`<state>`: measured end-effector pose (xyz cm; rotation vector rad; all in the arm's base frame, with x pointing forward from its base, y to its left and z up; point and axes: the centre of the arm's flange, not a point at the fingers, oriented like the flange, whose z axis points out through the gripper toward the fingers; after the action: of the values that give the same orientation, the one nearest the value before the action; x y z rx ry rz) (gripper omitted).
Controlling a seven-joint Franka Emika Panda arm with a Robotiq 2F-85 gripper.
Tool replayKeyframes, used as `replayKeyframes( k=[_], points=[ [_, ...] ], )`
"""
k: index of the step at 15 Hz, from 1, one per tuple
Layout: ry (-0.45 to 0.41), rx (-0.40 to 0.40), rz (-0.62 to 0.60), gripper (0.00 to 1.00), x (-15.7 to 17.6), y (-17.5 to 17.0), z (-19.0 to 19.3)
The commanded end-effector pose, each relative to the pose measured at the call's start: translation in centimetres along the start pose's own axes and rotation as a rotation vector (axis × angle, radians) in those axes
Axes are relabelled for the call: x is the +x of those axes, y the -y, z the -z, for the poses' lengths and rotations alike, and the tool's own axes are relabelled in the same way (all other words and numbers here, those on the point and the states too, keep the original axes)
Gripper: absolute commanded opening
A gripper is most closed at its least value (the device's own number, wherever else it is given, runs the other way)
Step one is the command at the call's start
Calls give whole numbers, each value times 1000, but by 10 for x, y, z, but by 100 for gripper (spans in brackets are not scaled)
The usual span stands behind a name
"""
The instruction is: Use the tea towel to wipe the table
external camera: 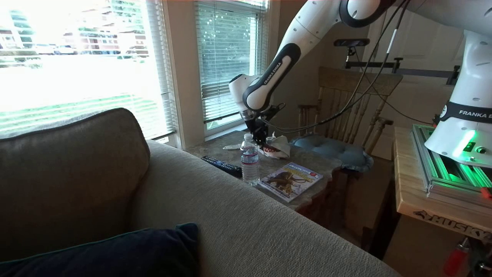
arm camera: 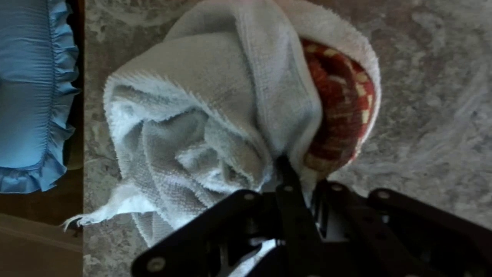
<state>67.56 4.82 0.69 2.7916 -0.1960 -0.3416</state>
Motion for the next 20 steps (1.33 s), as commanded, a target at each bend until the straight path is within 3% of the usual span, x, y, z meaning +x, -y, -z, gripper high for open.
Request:
replayKeyframes(
  k=[1, 13, 20],
  points=[
    [-13, 102, -57, 3, 33, 22, 2],
    [-173, 342, -141, 3, 69, 36, 68],
    [-273, 444, -185, 3, 66, 9, 124]
  ],
)
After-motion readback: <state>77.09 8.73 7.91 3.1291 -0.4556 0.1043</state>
